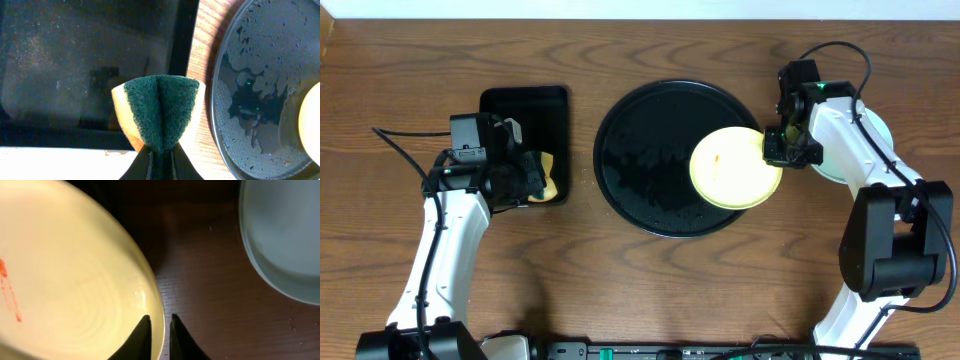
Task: Clean dirty plates on tray and stack at the side
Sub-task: 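Grasp the yellow plate rim with the right gripper and tilt it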
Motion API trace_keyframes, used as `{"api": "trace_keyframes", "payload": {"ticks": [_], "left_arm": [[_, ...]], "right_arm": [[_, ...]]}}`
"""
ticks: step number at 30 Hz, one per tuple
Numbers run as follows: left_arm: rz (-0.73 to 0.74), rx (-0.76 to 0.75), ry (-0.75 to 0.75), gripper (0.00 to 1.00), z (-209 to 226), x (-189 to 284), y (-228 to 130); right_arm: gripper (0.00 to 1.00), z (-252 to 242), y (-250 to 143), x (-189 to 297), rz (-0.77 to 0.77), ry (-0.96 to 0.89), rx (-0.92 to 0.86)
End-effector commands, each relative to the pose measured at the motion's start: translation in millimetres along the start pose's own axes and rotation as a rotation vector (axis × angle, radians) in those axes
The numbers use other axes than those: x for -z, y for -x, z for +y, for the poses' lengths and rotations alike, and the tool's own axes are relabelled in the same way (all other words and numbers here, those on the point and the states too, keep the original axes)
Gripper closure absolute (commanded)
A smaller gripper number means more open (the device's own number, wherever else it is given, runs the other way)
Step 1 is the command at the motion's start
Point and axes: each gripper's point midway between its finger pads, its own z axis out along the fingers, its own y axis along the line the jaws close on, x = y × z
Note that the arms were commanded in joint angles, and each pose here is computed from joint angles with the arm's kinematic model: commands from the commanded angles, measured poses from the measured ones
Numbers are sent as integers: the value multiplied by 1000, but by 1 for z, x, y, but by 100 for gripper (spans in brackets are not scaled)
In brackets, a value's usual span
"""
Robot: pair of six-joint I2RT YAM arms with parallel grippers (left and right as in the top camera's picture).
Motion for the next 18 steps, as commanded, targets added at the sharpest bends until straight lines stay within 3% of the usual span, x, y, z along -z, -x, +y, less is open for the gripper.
{"api": "trace_keyframes", "payload": {"ticks": [1,4,6,13,18], "left_arm": [[-6,-6,-10,92,-2,2,2],[-7,-6,-10,92,-2,2,3],[-7,-6,-10,92,-2,2,3],[-7,-6,-10,92,-2,2,3],[-7,-6,-10,92,-2,2,3]], "right_arm": [[72,-3,-1,-4,10,-5,15],[60,-5,2,-4,5,21,10],[59,-10,5,-5,5,39,-13],[75,-1,10,-7,-5,166,11],[78,0,8,-8,-1,170,18]]}}
